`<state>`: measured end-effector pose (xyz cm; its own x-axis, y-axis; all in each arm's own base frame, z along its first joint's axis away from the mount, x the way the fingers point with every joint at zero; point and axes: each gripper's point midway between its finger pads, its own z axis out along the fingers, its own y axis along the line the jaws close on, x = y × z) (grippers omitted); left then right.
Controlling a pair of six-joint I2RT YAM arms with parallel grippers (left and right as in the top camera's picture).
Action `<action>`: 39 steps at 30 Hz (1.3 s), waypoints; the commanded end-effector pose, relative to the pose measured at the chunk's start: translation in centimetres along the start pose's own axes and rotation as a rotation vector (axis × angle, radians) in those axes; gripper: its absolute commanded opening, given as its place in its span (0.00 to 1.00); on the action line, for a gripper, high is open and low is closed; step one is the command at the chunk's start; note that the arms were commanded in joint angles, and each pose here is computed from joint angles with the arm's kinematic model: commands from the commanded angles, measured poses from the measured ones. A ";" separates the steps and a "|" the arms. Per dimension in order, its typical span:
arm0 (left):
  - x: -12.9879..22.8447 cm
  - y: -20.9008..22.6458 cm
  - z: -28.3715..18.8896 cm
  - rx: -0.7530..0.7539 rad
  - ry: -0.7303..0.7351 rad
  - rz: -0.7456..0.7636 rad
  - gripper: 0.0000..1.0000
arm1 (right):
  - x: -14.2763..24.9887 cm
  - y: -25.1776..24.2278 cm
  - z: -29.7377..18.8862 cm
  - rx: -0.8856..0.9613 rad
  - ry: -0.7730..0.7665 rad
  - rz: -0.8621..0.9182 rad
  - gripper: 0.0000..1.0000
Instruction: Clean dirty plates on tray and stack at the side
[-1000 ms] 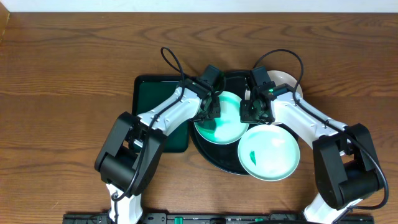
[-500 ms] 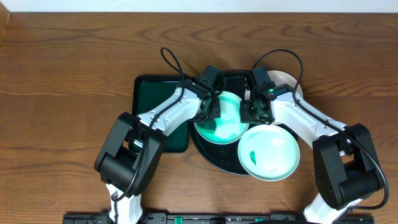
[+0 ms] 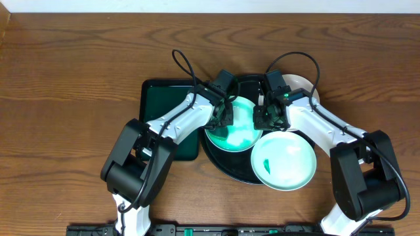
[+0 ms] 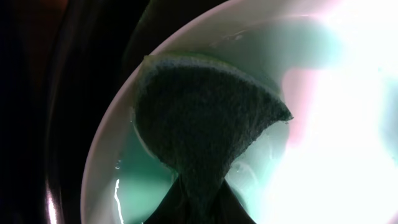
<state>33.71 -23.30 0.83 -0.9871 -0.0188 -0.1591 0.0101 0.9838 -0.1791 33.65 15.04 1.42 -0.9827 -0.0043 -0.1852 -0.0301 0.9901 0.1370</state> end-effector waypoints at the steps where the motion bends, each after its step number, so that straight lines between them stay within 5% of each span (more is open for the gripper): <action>1: 4.0 -0.2 3.0 0.019 0.136 0.028 0.07 | 0.1 0.4 -0.2 -0.006 -0.006 -0.027 0.01; 7: 2.9 -2.4 0.9 0.152 0.119 0.018 0.07 | 0.1 0.4 -0.2 -0.007 -0.006 -0.027 0.01; 20: -2.1 -3.4 -11.1 0.223 -0.228 0.083 0.07 | 0.2 0.4 -0.2 -0.007 -0.006 -0.029 0.01; 39: -1.5 1.2 -2.5 -0.046 -0.124 0.054 0.07 | 0.0 0.5 -0.2 -0.009 -0.013 -0.060 0.01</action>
<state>34.21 -22.29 4.02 -0.9627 0.0092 -0.2705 0.0576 0.9835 -0.1715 33.70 15.05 1.43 -0.9816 -0.0199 -0.1898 -0.0462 0.9898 0.1349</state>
